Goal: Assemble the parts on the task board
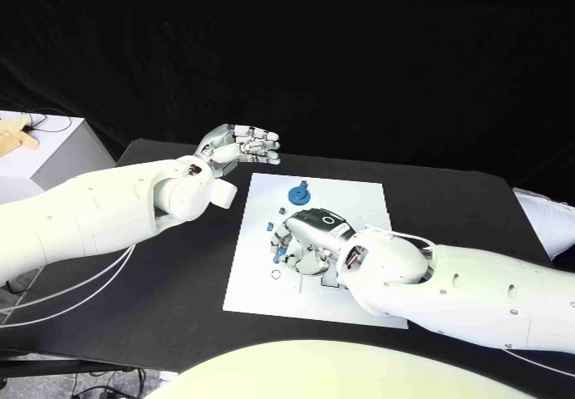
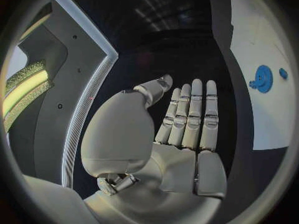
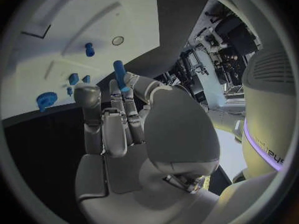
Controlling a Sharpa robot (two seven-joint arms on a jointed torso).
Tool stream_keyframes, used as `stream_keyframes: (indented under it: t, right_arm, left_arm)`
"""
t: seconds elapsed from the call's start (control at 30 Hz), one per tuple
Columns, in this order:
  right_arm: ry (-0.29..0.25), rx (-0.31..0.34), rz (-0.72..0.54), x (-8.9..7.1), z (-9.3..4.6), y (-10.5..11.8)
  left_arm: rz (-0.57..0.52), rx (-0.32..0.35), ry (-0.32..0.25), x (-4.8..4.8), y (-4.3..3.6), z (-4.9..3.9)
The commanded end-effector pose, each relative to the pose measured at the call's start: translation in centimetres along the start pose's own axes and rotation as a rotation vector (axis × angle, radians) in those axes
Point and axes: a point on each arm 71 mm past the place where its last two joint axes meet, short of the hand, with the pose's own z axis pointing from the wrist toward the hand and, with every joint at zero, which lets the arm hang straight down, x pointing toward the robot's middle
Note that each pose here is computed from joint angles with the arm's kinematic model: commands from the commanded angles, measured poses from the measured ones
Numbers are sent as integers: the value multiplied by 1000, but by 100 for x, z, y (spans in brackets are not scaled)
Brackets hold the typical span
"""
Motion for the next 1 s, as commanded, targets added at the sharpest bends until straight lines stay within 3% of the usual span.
stream_keyframes:
  t: [0.03, 1.0]
  right_arm:
    - [30, -13, -37, 82, 4, 7]
    - [56, 3, -52, 264, 8, 10]
  left_arm:
    - [-8, 8, 23, 31, -10, 12]
    - [-8, 7, 24, 28, -9, 11]
